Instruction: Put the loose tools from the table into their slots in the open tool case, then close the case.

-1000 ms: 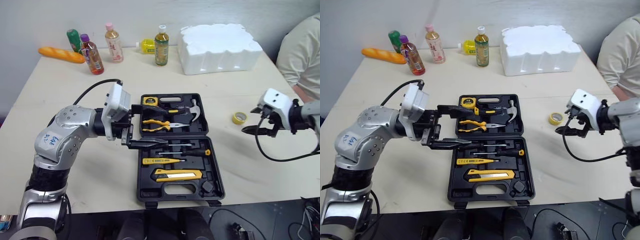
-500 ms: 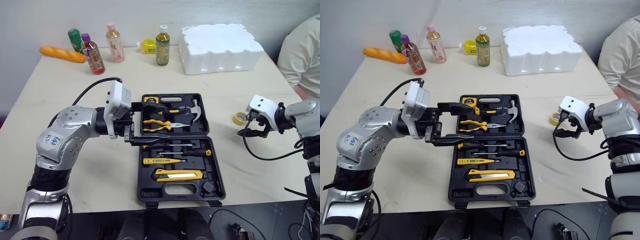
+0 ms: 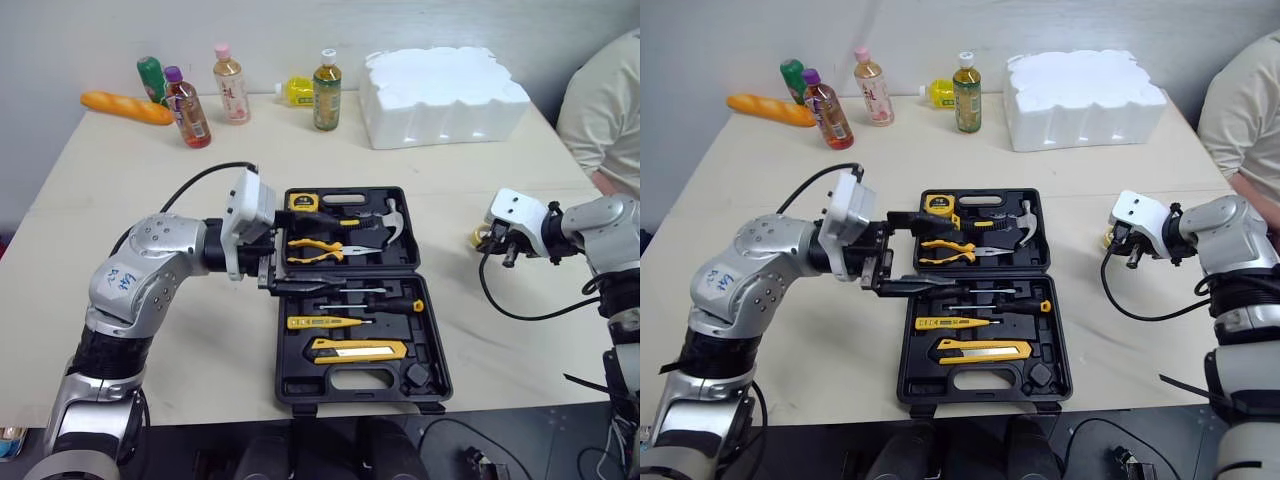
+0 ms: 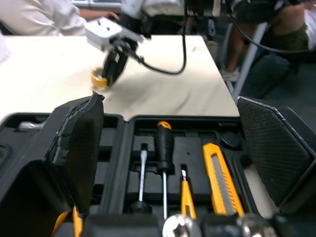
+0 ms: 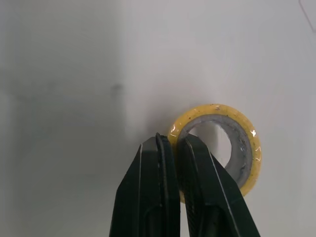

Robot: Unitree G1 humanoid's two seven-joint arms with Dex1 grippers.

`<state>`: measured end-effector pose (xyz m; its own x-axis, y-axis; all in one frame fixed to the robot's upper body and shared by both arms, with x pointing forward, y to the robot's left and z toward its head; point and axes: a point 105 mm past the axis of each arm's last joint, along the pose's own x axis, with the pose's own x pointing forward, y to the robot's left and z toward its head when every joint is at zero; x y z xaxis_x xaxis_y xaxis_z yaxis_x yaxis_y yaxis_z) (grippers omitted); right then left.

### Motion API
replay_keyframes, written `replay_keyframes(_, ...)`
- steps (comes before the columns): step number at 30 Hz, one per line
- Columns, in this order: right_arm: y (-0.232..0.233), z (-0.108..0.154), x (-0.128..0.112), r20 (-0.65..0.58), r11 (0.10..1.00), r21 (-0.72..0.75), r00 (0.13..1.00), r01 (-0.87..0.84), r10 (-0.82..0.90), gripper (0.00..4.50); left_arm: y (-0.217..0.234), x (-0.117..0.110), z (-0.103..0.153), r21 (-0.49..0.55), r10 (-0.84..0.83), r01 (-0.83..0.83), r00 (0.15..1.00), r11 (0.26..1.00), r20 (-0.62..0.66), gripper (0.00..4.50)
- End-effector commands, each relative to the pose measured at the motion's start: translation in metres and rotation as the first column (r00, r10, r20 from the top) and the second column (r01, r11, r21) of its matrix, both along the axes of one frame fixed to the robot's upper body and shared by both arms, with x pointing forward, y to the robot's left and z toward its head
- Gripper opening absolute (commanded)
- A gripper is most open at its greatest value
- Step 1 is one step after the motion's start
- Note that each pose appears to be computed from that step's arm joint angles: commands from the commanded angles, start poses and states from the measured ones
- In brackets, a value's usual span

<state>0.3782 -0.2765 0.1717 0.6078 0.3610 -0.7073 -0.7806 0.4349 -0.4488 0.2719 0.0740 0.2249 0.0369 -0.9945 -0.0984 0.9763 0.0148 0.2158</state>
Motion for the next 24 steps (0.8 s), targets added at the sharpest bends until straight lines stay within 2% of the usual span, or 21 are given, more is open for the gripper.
replay_keyframes(1, 0.030, 0.029, -0.030, 0.029, 0.986, 0.101, 0.991, -0.136, 0.134, 0.05, -0.002, -0.018, -0.002, 0.036, -0.084, 0.083, 0.996, 0.996, 0.027, 4.50)
replay_keyframes(4, 0.076, 0.035, -0.097, -0.022, 0.902, 0.278, 0.937, -0.329, 0.349, 0.05, 0.005, -0.037, -0.021, 0.110, -0.174, 0.176, 0.984, 0.978, -0.033, 4.50)
replay_keyframes(6, 0.090, 0.022, -0.133, -0.071, 0.862, 0.309, 0.894, -0.401, 0.442, 0.05, 0.014, -0.041, -0.030, 0.153, -0.182, 0.190, 0.981, 0.970, -0.061, 4.50)
replay_keyframes(8, 0.098, 0.010, -0.157, -0.110, 0.848, 0.321, 0.873, -0.421, 0.475, 0.05, 0.021, -0.042, -0.037, 0.193, -0.186, 0.197, 0.980, 0.961, -0.072, 4.50)
replay_keyframes(11, 0.110, -0.007, -0.180, -0.142, 0.847, 0.340, 0.868, -0.409, 0.476, 0.05, 0.028, -0.045, -0.045, 0.244, -0.204, 0.218, 0.976, 0.945, -0.081, 4.50)
replay_keyframes(14, 0.125, -0.020, -0.192, -0.151, 0.843, 0.382, 0.875, -0.377, 0.460, 0.05, 0.032, -0.046, -0.051, 0.270, -0.211, 0.226, 0.974, 0.936, -0.083, 4.50)
replay_keyframes(18, 0.128, -0.029, -0.191, -0.153, 0.862, 0.352, 0.886, -0.364, 0.437, 0.05, 0.039, -0.042, -0.055, 0.301, -0.190, 0.202, 0.979, 0.932, -0.069, 4.50)
replay_keyframes(24, 0.129, -0.043, -0.188, -0.170, 0.875, 0.343, 0.893, -0.343, 0.417, 0.05, 0.038, -0.039, -0.045, 0.263, -0.167, 0.180, 0.983, 0.948, -0.071, 4.50)
